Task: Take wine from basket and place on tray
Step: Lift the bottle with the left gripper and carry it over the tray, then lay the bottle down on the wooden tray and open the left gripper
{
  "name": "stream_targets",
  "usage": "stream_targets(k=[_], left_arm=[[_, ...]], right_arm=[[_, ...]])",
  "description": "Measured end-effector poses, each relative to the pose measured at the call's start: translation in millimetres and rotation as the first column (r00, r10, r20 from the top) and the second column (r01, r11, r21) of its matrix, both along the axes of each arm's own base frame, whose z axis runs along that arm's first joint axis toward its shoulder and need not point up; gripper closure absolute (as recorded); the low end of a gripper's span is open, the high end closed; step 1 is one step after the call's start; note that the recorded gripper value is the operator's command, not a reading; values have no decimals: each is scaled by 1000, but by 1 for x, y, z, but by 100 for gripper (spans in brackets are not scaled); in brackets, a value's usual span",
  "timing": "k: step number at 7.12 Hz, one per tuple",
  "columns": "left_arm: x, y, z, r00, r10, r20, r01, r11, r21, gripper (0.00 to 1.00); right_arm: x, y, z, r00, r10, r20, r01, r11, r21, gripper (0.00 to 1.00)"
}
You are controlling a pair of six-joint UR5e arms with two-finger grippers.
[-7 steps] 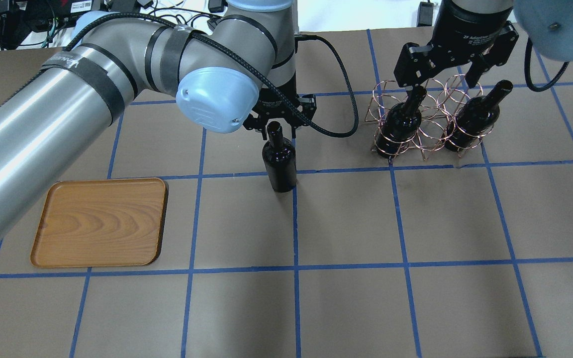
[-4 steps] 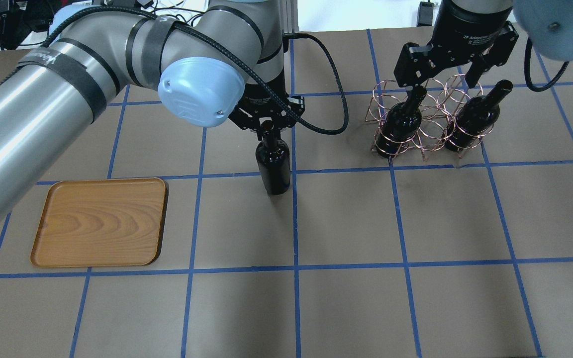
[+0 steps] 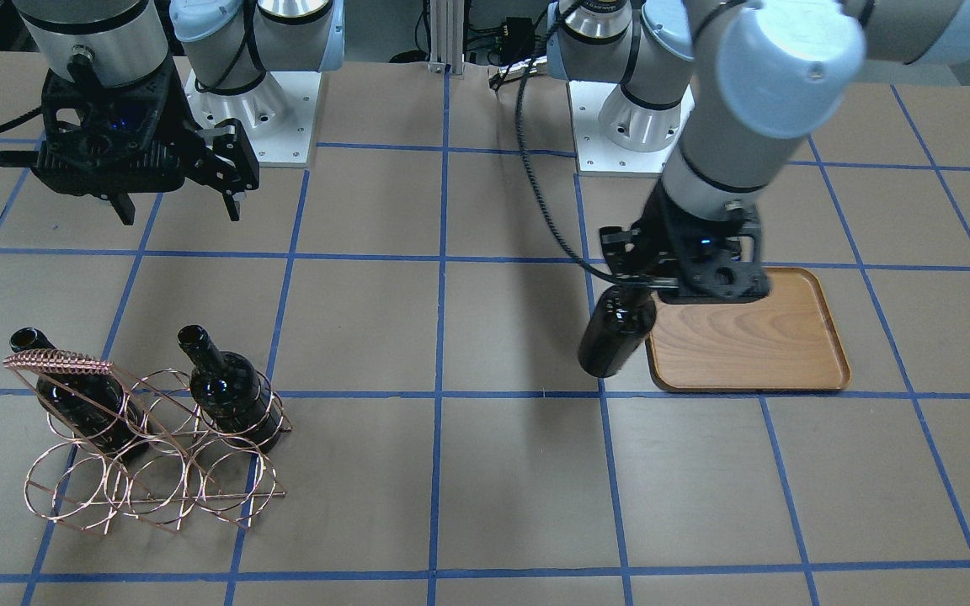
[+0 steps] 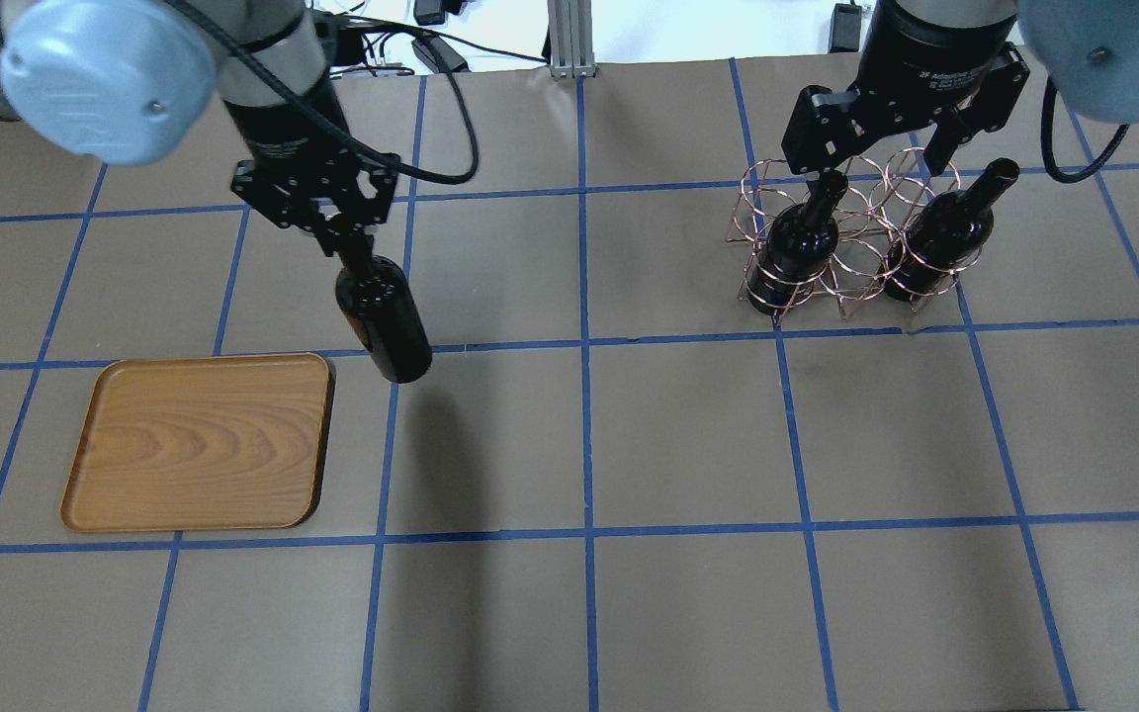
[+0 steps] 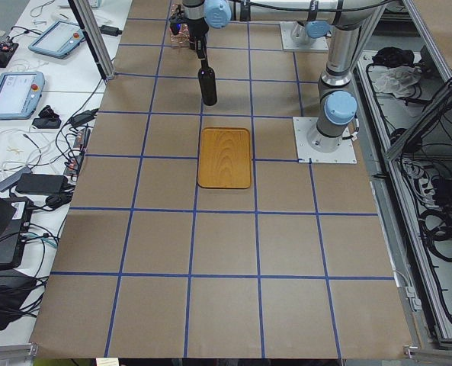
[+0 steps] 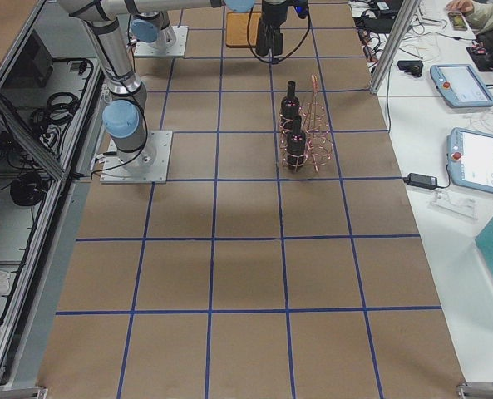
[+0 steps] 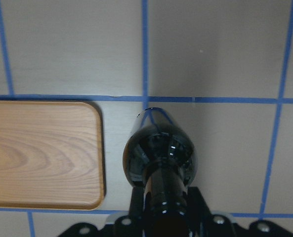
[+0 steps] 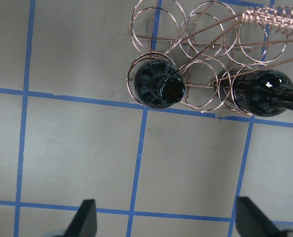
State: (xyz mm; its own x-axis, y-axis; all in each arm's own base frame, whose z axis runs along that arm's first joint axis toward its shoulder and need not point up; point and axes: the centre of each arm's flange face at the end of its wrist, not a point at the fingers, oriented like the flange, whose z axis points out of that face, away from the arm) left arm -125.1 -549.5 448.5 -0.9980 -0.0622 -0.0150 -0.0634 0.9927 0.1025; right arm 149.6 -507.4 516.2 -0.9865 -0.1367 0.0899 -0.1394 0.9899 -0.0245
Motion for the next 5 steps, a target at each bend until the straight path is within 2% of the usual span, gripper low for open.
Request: stream_targets(k=[1,3,5], left_arm=[[60,6,0,1000,13,-10,-12,1000,10,100],[167,45,-17,997,-73,-38,73,997,15,100],[227,92,-40,993,-117,-33,118,992,40,100]], right_arm=[[0,0,0,1000,-1,0,1,1000,0,0],[1,0,0,1000,1,0,-1,1000,-1,0],[1,0,0,1000,2,1,-2,1000,-1,0]])
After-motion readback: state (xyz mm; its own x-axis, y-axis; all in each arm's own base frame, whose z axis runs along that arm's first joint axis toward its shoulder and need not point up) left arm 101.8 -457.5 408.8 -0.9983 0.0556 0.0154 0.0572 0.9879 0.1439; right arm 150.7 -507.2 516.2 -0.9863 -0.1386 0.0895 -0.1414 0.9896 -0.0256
